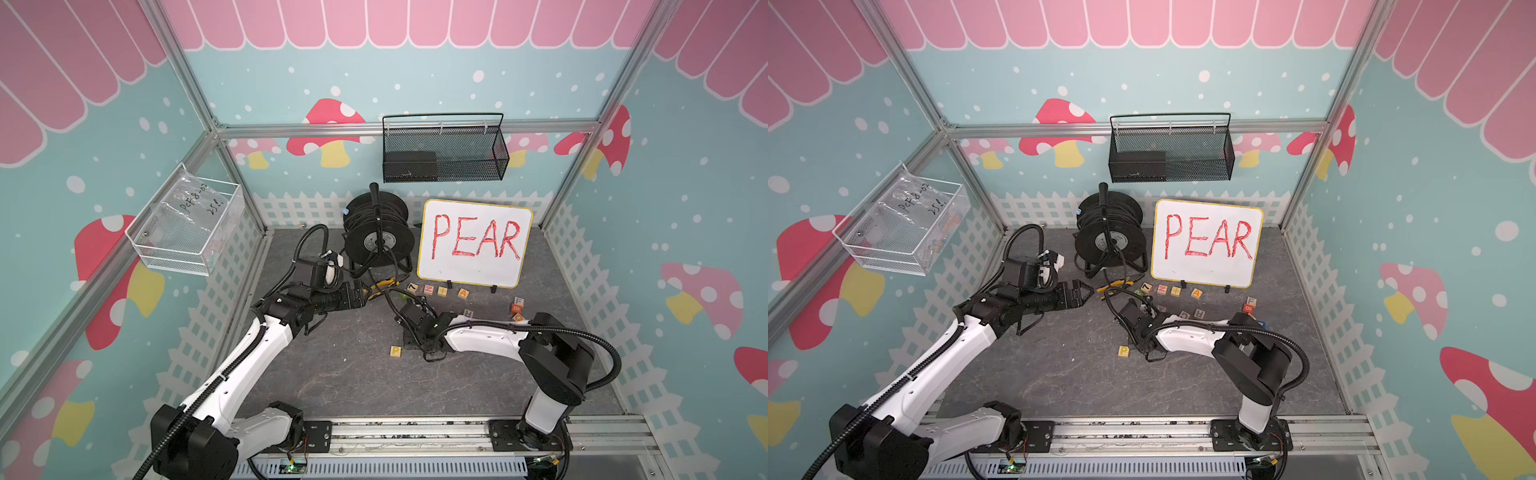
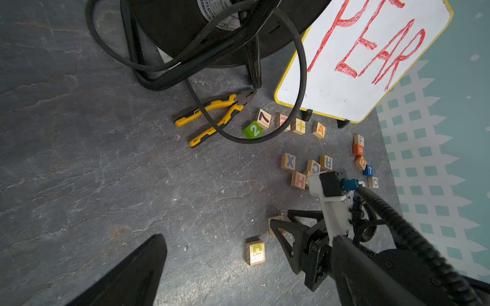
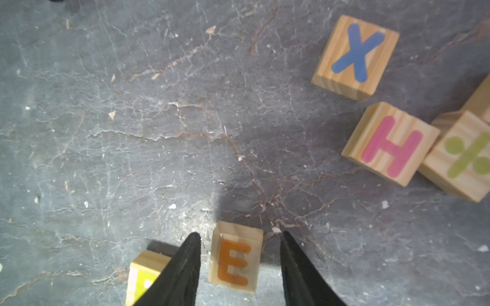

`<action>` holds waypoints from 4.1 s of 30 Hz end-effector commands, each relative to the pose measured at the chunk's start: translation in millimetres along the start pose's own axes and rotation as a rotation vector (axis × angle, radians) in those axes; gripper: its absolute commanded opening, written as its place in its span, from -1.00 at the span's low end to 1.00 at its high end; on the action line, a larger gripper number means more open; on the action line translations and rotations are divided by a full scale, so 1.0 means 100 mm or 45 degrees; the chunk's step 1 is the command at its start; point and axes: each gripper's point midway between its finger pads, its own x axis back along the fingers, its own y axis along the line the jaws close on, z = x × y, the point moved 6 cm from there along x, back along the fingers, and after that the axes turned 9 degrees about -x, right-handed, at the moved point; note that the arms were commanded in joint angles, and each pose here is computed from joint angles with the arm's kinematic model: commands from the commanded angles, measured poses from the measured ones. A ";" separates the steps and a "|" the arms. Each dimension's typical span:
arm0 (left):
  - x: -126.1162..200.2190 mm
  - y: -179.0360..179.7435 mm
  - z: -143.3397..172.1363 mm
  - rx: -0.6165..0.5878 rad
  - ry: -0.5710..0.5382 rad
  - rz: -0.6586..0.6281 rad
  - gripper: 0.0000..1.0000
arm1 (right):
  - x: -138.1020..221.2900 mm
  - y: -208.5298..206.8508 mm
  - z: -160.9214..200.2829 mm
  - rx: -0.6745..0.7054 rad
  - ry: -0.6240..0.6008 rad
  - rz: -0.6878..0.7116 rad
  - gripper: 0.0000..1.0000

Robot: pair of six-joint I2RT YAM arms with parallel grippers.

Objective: Spell the uppercase word “pear” with letter blocks
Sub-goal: Move the letter block to the center of the board.

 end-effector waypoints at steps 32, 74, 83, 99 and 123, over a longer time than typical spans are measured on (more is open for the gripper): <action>0.37 -0.16 -0.12 -0.030 -0.151 0.050 0.99 | 0.10 0.07 0.31 -0.039 0.025 0.040 -0.40; 0.48 -0.23 -0.11 -0.059 -0.194 0.064 0.99 | 0.21 0.09 0.36 -0.105 -0.045 -0.042 -0.01; 0.47 -0.22 -0.10 -0.060 -0.190 0.060 0.99 | 0.38 -0.01 0.30 -0.113 -0.117 -0.074 0.25; 0.47 -0.22 -0.10 -0.060 -0.191 0.062 0.99 | 0.26 -0.40 0.45 -0.077 -0.090 0.098 0.52; 0.46 -0.23 -0.10 -0.065 -0.185 0.068 0.99 | 0.22 -0.60 0.42 -0.085 -0.114 0.107 0.56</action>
